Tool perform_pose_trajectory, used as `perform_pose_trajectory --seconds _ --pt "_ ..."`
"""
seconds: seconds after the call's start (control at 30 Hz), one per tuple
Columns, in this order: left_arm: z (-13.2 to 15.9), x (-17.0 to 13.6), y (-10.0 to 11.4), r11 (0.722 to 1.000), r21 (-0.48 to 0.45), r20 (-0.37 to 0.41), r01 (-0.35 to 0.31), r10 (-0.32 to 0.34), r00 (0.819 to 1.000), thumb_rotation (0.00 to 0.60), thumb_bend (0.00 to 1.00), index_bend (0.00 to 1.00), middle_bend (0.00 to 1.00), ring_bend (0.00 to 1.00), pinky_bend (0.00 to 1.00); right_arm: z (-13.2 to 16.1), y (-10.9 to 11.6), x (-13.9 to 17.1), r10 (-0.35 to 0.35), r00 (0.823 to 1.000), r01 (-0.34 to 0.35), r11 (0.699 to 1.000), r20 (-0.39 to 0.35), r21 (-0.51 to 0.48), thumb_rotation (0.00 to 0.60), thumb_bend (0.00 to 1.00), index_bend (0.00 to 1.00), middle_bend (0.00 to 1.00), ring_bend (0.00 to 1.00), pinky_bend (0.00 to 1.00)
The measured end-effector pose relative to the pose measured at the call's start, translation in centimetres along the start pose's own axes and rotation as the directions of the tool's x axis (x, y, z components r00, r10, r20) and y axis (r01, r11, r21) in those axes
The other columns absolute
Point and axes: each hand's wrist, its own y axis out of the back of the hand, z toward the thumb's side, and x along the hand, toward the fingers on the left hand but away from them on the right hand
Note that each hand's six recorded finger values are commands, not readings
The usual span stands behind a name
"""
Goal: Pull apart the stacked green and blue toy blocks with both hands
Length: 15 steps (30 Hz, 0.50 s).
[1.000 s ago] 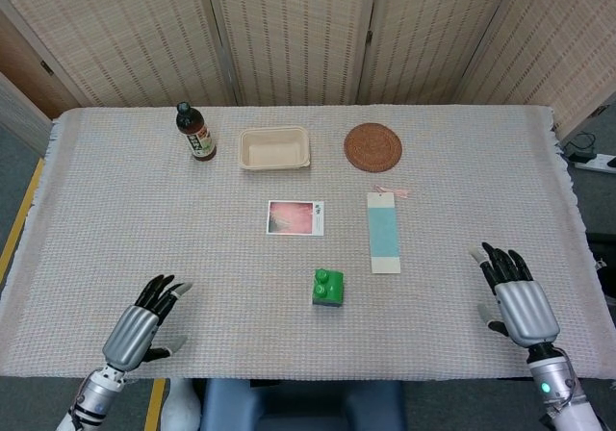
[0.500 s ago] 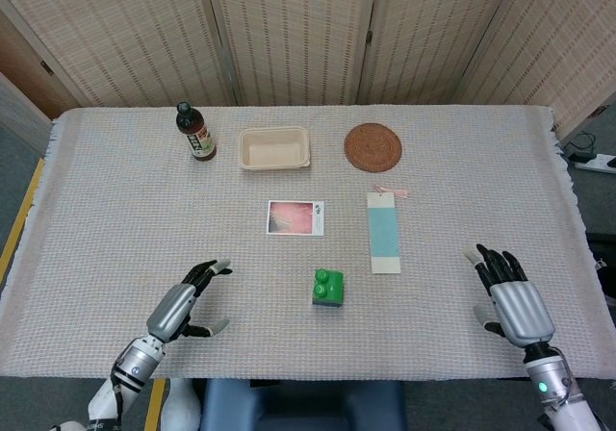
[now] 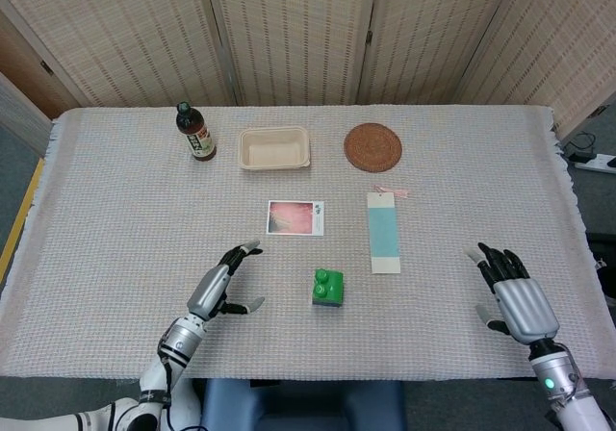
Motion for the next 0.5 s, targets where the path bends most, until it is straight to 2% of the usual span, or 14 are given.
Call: perform_pose_trajectory --seconds 0.4,0.5 --pt "0.6 2.5 -4.3 0.999 0.029 -0.009 0.022 -0.021 1.000 0.600 0.30 0.08 0.19 0.00 0.00 -0.8 0.4 -0.3 0.006 1.000 -0.006 1.000 0.012 -0.027 0.600 0.40 0.00 0.00 0.00 0.00" --pt "0.8 2.9 -4.9 0.999 0.039 -0.008 0.017 -0.017 1.000 0.600 0.29 0.08 0.20 0.00 0.00 -0.8 0.5 -0.2 0.006 1.000 -0.006 1.000 0.008 -0.028 0.600 0.40 0.00 0.00 0.00 0.00"
